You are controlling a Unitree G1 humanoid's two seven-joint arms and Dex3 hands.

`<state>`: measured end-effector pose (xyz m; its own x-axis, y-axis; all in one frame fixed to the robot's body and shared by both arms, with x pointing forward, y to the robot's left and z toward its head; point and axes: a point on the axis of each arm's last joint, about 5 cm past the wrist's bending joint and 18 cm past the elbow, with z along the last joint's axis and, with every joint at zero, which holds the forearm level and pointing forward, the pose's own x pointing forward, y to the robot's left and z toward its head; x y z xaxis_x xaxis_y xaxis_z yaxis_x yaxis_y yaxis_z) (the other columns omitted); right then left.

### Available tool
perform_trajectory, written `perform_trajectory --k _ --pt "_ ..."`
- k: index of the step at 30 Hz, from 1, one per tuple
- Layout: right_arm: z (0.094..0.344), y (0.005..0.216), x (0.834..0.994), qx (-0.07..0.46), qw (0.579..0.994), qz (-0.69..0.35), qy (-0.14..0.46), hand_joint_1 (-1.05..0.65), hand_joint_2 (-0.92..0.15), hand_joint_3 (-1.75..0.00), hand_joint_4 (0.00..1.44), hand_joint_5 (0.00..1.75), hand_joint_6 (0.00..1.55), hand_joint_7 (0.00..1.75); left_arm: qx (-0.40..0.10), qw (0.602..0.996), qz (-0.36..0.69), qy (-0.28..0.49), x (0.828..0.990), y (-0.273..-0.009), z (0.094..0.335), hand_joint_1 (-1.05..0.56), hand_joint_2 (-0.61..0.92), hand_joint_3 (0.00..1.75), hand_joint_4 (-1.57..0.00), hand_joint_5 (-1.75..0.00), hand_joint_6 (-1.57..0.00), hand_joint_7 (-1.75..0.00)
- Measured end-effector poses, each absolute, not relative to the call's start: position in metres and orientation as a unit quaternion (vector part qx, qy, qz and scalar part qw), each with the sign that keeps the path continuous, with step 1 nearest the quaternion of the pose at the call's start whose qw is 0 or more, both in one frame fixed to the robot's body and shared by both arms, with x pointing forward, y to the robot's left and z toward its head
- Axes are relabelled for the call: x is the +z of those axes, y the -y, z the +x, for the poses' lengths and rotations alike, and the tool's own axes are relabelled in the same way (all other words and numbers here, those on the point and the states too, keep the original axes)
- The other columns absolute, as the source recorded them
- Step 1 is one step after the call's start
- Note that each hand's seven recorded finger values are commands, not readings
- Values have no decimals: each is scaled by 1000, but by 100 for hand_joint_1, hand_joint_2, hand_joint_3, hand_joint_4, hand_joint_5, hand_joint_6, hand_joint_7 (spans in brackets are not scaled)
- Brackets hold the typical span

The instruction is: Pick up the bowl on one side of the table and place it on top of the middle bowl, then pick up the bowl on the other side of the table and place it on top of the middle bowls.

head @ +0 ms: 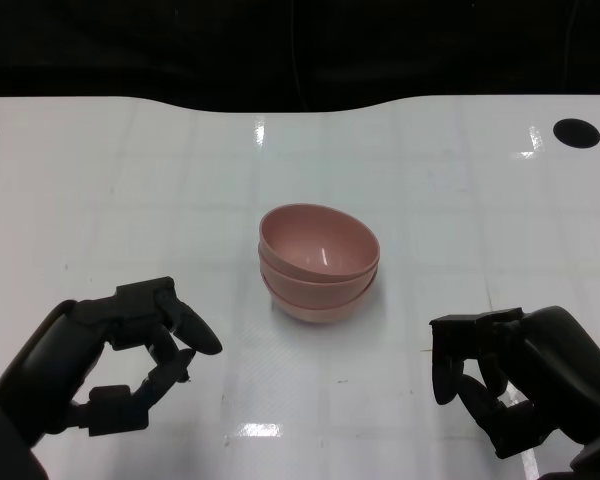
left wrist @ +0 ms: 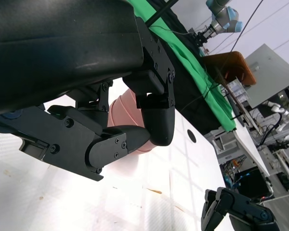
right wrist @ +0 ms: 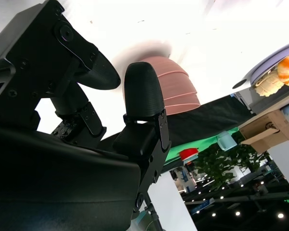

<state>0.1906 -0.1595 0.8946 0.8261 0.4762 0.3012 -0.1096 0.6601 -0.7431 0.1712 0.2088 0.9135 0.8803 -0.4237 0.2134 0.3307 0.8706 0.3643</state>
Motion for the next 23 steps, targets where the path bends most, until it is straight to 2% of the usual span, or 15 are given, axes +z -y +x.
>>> perform_trajectory --k 1,2,3,6,15,23 --pt "191 160 895 167 878 -377 243 -8 -17 -158 96 175 82 155 -198 956 160 144 914 -209 171 -20 56 102 -67 -149 -68 -121" --pt "191 160 895 168 878 -376 243 -8 -16 -158 96 175 81 155 -203 957 151 140 913 -209 171 -17 60 102 -77 -164 -74 -137" --pt "190 160 895 170 879 -375 242 -8 -16 -158 96 175 81 154 -211 959 136 130 911 -210 172 -17 61 101 -81 -169 -76 -143" --pt "189 160 895 177 879 -374 239 -8 -16 -158 96 175 82 154 -227 964 108 88 903 -213 172 -19 64 97 -85 -174 -77 -150" --pt "188 160 894 179 879 -374 235 -7 -15 -159 97 175 84 152 -232 966 80 77 899 -207 173 -15 58 110 -82 -175 -75 -154" --pt "187 161 893 178 882 -370 232 -8 -15 -160 97 175 84 152 -231 967 73 76 897 -206 173 -14 55 115 -82 -175 -75 -155"
